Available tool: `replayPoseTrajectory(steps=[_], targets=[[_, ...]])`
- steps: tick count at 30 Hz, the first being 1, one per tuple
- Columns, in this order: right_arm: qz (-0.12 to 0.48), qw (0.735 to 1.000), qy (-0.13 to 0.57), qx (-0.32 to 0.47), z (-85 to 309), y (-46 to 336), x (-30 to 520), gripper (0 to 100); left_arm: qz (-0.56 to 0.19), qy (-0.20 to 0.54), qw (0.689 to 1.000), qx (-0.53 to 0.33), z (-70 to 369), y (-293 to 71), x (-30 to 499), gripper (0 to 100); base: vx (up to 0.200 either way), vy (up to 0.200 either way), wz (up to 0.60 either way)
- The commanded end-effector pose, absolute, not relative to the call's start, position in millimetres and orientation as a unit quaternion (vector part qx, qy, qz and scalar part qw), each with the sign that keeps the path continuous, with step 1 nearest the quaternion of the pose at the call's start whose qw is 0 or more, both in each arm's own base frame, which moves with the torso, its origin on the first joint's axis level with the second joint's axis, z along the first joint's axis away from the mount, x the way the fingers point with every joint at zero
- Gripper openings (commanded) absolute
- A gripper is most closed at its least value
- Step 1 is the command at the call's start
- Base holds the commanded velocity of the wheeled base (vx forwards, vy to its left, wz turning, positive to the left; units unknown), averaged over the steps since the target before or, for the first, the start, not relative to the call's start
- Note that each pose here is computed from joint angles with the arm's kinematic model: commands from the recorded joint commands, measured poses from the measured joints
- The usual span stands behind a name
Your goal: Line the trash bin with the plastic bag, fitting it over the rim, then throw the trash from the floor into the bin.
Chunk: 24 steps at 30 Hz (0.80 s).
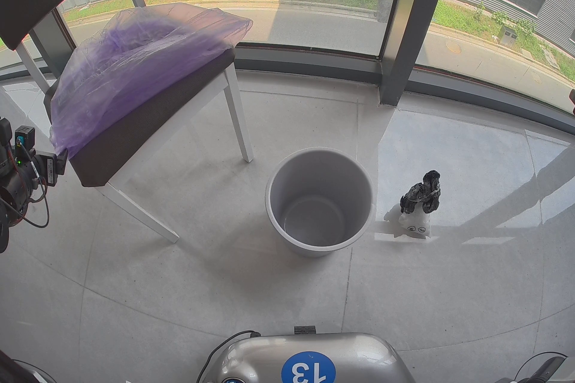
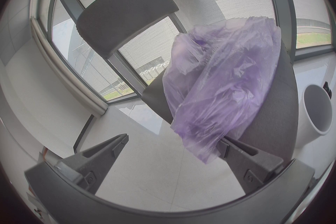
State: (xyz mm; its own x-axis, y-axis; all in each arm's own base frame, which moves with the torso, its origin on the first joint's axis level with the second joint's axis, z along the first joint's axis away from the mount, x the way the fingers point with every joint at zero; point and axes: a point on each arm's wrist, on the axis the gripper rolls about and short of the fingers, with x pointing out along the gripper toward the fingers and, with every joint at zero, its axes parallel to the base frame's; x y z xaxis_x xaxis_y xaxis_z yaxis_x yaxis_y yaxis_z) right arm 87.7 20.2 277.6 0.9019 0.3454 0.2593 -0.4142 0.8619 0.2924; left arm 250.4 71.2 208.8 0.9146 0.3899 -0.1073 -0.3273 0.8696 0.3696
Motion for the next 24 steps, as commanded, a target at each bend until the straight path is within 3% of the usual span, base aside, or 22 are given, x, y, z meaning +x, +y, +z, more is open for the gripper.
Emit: replayPoseTrajectory(steps=[1,24], targets=[[0.199,0.96,-0.1,0.173,278,20,87,100,0.185,0.091,0.964,0.168,204,72,258,100,0.0,0.0,0.0],[0.199,0.959,-0.102,0.174,278,20,87,100,0.183,0.06,0.969,0.156,201,66,271,100,0.0,0.0,0.0]])
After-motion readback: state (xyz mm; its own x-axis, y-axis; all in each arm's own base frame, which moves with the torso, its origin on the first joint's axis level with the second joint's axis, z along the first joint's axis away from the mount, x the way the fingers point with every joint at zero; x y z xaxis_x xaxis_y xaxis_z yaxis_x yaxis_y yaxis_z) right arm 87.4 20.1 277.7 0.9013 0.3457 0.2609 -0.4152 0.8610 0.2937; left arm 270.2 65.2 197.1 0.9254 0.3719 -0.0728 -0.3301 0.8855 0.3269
